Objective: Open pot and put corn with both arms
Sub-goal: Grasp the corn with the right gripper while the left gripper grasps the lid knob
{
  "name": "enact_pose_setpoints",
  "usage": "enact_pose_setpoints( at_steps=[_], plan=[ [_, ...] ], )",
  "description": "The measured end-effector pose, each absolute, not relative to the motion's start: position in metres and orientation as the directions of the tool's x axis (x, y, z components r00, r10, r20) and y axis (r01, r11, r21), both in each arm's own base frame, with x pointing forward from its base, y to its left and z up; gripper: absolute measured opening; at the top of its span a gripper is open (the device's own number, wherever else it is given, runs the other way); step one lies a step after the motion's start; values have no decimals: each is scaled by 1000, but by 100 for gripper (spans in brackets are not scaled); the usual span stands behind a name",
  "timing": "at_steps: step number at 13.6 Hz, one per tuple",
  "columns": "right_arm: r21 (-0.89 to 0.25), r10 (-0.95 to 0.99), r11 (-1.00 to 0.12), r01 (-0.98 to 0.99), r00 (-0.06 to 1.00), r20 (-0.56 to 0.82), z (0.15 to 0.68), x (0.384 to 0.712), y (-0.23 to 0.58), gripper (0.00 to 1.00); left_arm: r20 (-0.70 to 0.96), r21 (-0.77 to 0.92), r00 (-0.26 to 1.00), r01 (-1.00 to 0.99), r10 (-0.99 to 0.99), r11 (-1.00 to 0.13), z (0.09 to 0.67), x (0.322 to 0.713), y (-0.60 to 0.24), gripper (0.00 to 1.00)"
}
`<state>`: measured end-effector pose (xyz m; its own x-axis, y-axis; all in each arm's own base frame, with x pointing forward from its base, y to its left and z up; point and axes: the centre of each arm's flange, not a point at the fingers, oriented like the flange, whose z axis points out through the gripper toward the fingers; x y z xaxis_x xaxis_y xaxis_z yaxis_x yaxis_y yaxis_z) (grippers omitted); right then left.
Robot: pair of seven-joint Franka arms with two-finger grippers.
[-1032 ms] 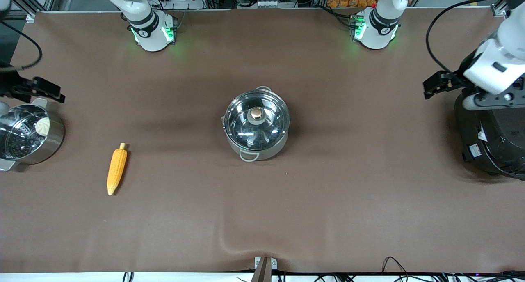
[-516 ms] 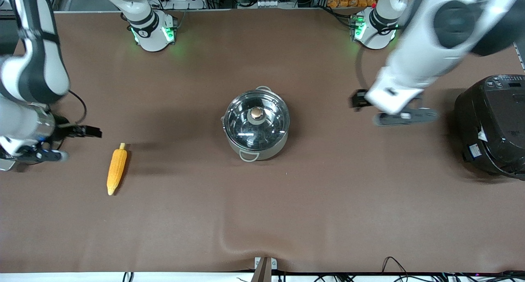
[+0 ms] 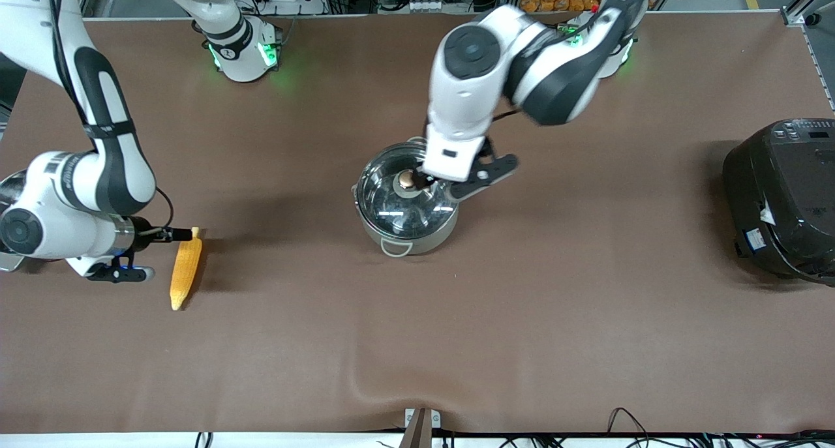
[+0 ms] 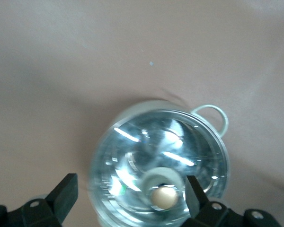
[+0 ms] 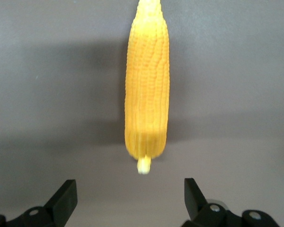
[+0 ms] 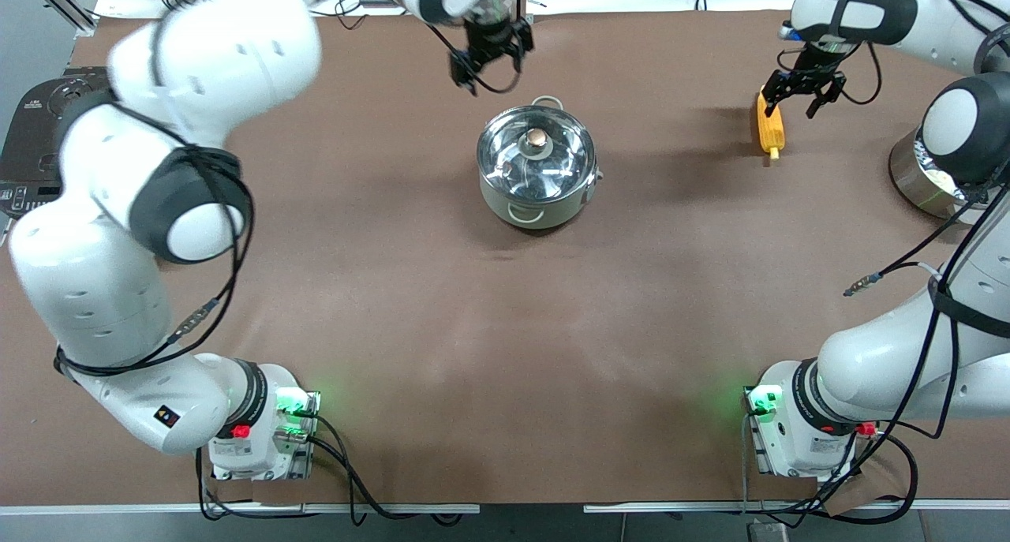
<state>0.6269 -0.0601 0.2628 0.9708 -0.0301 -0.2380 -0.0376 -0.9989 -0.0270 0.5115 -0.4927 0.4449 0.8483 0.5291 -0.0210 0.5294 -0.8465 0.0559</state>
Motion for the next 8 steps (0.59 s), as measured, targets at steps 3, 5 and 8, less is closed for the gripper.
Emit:
enact_pose_setpoints(
  at_steps=[3, 5, 8],
  plan=[
    [-21, -35, -999, -40, 980, -195, 231, 621, -61, 100, -36, 38, 820, 572, 571, -819, 393, 503, -522, 100],
    [-17, -42, -999, -46, 984, -171, 216, 622, -66, 100, -40, 30, 824, 566, 565, -824, 375, 497, -533, 100],
    [-14, -45, -999, -47, 987, -155, 206, 630, -69, 100, -44, 10, 832, 554, 553, -833, 358, 490, -542, 100]
  ],
)
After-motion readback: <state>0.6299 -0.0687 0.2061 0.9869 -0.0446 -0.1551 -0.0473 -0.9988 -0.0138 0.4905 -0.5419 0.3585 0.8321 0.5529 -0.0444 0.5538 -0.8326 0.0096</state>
